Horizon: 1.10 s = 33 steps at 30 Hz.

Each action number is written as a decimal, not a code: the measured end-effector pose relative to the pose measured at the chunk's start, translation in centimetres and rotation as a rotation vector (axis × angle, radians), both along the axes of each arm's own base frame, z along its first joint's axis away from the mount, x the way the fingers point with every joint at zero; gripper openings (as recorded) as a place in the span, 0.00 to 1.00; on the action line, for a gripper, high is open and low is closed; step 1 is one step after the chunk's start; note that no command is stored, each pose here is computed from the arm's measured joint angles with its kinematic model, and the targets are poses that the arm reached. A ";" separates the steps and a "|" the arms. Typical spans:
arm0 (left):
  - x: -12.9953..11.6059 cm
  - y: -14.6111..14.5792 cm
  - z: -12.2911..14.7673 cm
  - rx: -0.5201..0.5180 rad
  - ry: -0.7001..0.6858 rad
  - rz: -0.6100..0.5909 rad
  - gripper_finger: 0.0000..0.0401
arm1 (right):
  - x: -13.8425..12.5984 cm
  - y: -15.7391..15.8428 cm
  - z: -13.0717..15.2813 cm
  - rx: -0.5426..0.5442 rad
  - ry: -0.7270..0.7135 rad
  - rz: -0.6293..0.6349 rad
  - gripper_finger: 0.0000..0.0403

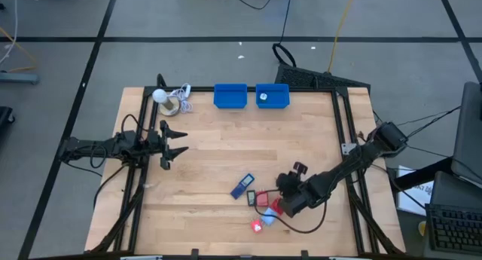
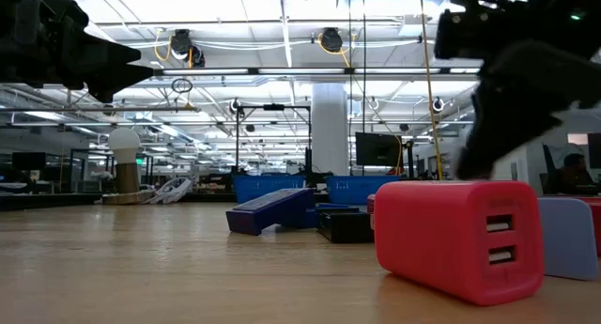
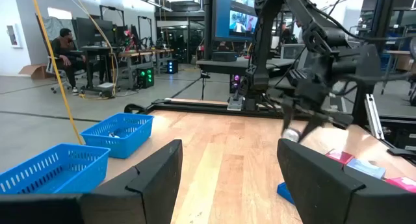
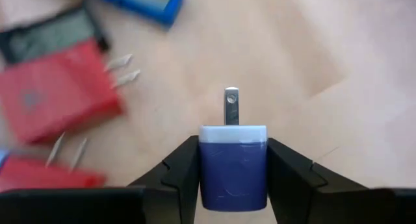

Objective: Pick & Place Office items
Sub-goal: Put the blue charger adapter into the right blue bin

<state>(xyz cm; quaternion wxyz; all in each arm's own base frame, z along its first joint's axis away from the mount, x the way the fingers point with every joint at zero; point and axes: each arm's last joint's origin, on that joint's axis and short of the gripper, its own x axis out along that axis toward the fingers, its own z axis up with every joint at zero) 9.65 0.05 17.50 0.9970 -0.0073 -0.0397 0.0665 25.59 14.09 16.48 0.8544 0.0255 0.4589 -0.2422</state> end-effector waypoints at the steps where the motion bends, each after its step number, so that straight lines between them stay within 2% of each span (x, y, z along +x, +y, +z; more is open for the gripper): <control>1: 0.0 0.0 0.0 0.000 0.000 0.000 0.64 | 0.0 -0.3 0.4 -0.033 -0.017 -0.003 0.32; 5: 0.0 0.0 0.0 0.000 -0.001 0.000 0.64 | 0.2 -1.7 1.8 -0.130 -0.075 -0.009 0.32; 8: 0.0 0.0 0.0 -0.001 -0.001 0.000 0.64 | 0.1 -3.1 1.9 -0.153 -0.088 -0.006 0.32; 12: 0.0 0.0 0.0 0.000 -0.001 0.000 0.64 | -1.0 -5.5 0.5 -0.152 -0.121 -0.025 0.32; 18: 0.0 0.0 0.0 -0.001 0.000 0.000 0.64 | -3.1 -9.0 -1.7 -0.122 -0.265 -0.057 0.32; 26: 0.0 0.0 0.0 0.000 -0.001 0.000 0.64 | -3.9 -13.4 -3.2 -0.096 -0.431 0.047 0.32; 33: 0.0 0.0 0.0 0.000 -0.001 0.000 0.64 | -3.7 -17.7 -2.5 -0.099 -0.512 0.121 0.32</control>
